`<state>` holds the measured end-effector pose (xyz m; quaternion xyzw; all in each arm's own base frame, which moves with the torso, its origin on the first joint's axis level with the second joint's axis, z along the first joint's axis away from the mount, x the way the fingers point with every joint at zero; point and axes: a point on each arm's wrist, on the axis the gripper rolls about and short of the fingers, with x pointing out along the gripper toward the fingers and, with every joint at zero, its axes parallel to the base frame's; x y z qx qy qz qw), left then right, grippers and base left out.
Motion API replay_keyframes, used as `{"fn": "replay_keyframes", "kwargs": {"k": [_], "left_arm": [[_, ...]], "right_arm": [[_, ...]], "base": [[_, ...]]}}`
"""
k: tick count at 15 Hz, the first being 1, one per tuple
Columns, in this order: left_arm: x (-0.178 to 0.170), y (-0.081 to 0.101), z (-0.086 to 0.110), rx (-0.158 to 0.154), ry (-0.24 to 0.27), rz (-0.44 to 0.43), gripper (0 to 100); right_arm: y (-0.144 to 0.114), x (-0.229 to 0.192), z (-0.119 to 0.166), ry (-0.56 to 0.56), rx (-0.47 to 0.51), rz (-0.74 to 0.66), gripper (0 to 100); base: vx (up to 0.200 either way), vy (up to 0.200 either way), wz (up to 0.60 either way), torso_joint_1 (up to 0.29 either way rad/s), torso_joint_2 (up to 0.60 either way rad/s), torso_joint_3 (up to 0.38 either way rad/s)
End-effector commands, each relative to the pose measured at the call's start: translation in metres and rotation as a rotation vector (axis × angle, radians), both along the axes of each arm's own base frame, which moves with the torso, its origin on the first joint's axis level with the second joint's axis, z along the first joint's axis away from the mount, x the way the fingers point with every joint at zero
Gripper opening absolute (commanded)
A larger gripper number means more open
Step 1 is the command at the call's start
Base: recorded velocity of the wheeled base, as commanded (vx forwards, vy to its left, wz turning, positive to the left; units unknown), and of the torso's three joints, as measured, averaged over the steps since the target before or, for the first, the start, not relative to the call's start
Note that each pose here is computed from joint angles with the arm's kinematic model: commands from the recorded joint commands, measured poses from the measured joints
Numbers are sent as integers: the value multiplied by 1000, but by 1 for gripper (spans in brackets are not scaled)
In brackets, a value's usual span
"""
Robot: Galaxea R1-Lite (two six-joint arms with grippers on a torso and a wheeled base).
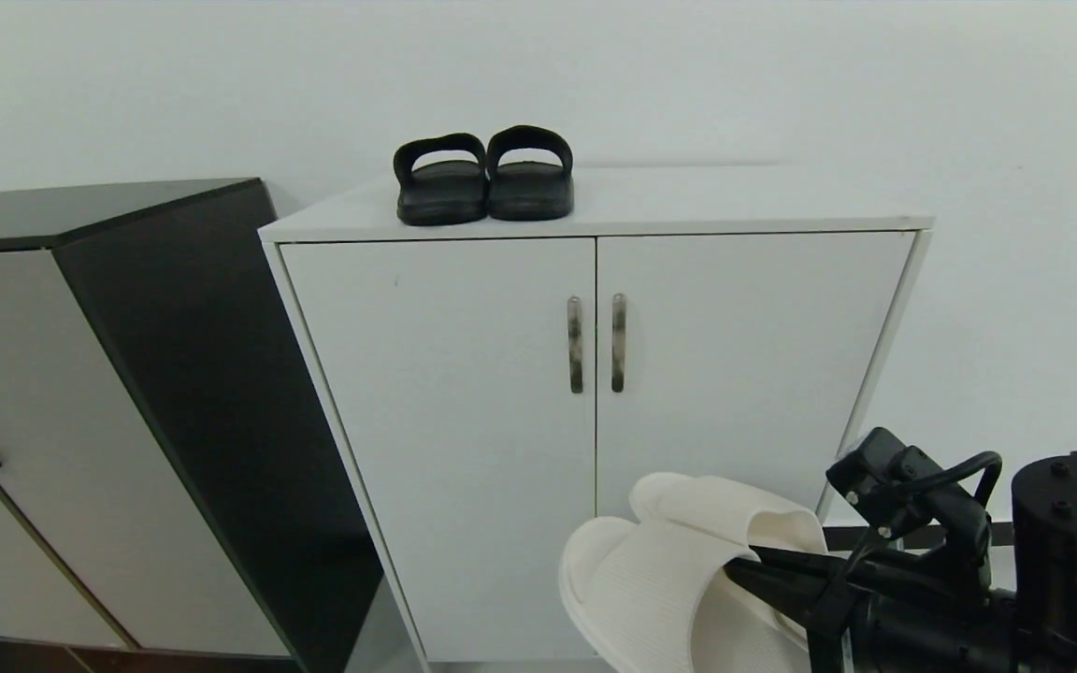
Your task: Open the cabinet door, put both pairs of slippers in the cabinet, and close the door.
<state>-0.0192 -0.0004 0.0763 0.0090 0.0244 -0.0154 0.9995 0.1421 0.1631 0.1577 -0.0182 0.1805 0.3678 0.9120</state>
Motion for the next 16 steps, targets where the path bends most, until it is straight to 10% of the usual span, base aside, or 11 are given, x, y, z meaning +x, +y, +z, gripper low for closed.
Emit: {"fn": "replay_keyframes", "kwargs": {"k": [1, 4, 5, 6, 10, 16], "left_arm": [[1, 0, 1, 20, 12, -1, 100], [2, 0, 4, 43, 16, 0, 100], [-1, 0, 21, 24, -33, 2, 100], [-5, 0, 62, -58, -98, -6, 100], [38, -5, 106, -82, 67, -194, 100], [101, -20, 139, -87, 83, -489, 100]], "right_arm": [[0, 0, -4, 11, -11, 1, 0], [1, 0, -7, 22, -22, 6, 0], [1, 0, -8, 25, -26, 6, 0], [1, 0, -9, 26, -27, 6, 0], [1, -1, -10, 26, -33, 7, 0], [-3, -4, -11, 14, -50, 15, 0]], "base": [[0, 0, 0, -46, 437, 383], [0, 0, 0, -11, 200, 166], [0, 0, 0, 0, 0, 0], [0, 0, 0, 0, 0, 0], [0, 0, 0, 0, 0, 0], [0, 0, 0, -3, 85, 58]]}}
